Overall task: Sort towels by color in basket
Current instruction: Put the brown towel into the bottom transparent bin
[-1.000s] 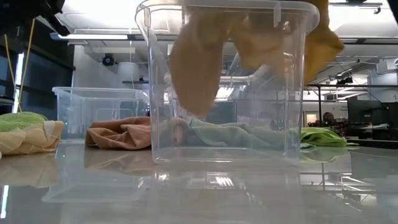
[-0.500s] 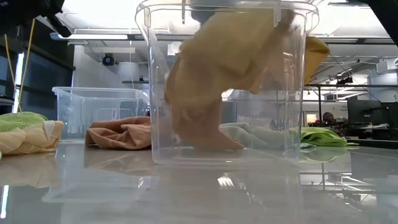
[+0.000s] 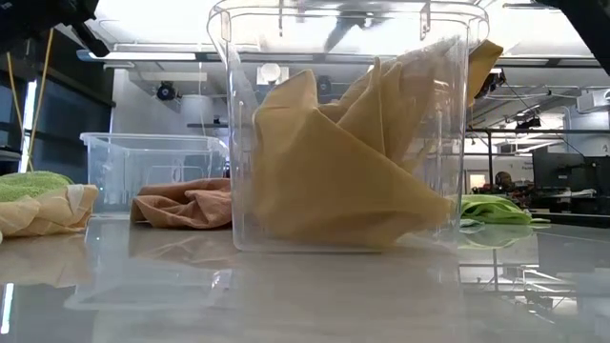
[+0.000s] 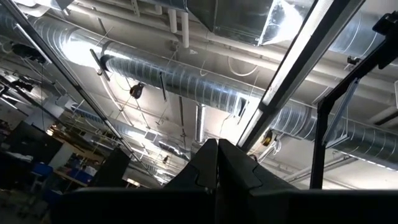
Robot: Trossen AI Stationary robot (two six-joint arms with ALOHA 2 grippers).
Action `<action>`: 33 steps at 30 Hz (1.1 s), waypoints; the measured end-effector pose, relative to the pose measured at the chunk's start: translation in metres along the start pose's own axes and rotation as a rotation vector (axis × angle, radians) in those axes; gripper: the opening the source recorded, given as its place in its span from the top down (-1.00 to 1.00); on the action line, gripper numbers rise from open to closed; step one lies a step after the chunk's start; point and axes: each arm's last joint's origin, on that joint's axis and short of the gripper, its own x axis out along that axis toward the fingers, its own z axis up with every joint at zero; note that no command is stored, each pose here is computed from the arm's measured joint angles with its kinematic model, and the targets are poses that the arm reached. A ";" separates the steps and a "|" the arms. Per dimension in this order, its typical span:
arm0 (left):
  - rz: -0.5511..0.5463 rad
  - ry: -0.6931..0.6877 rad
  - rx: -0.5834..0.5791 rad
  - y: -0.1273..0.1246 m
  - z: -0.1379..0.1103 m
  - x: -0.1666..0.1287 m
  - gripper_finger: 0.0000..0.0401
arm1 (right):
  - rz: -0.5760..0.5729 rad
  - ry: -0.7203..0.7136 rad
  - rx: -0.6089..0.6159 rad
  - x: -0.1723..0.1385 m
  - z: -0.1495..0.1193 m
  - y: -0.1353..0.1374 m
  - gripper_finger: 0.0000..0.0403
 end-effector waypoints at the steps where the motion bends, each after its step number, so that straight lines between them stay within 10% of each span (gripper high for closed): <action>1: 0.000 0.000 0.000 0.000 0.000 0.000 0.99 | 0.010 0.040 -0.010 -0.007 -0.007 -0.002 -0.01; 11: 0.002 0.003 0.002 0.000 0.000 0.000 0.99 | -0.052 0.286 0.073 -0.033 -0.093 -0.050 -0.01; 23: 0.029 0.000 0.037 0.001 0.000 0.000 0.99 | 0.183 -0.010 0.425 0.006 -0.133 -0.141 0.17; 33: 0.036 0.027 0.046 0.002 -0.003 0.000 0.99 | 0.317 -0.085 0.518 0.061 -0.136 -0.166 0.32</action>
